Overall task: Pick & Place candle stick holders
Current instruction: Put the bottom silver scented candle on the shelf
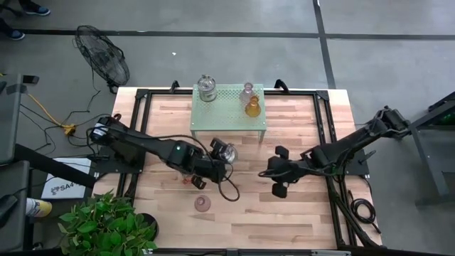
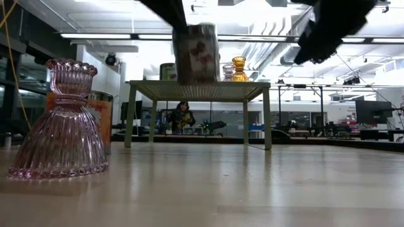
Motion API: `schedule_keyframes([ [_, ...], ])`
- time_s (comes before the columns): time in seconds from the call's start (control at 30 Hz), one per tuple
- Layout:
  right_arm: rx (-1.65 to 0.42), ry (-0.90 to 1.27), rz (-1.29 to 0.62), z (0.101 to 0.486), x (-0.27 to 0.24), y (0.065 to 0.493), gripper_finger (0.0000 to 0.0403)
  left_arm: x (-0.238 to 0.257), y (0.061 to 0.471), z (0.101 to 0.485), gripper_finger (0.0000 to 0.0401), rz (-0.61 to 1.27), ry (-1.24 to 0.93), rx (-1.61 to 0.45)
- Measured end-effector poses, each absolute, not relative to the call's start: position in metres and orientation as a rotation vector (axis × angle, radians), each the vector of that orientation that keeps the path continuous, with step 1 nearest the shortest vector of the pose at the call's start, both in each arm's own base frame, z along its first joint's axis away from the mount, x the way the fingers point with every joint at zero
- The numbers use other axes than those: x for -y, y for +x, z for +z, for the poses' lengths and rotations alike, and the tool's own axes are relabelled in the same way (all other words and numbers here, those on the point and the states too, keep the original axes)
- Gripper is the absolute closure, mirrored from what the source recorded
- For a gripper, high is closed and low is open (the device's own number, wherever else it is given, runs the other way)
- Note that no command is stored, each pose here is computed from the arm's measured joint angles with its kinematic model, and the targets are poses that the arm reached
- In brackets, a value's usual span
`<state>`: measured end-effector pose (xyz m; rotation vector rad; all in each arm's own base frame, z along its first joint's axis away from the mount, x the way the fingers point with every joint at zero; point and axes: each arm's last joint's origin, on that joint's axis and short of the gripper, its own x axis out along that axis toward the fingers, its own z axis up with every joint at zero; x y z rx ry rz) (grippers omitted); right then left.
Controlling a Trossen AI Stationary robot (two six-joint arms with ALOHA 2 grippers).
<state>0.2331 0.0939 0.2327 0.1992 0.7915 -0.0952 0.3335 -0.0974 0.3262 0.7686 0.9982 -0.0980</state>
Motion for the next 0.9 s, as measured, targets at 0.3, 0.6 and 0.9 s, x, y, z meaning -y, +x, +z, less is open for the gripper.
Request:
schedule_keyframes([
  [0.3,-0.749,0.253,-0.038,0.208,-0.103,0.216,0.0381,0.065,0.326,0.381,0.0401,-0.005,0.742,-1.026],
  [0.6,-0.734,0.229,0.004,0.208,-0.109,0.213,0.0383,0.007,0.329,0.392,0.0401,-0.024,0.694,-1.068],
  [0.9,-0.738,0.197,0.026,0.208,-0.109,0.213,0.0386,-0.054,0.330,0.391,0.0401,0.001,0.637,-1.089],
])
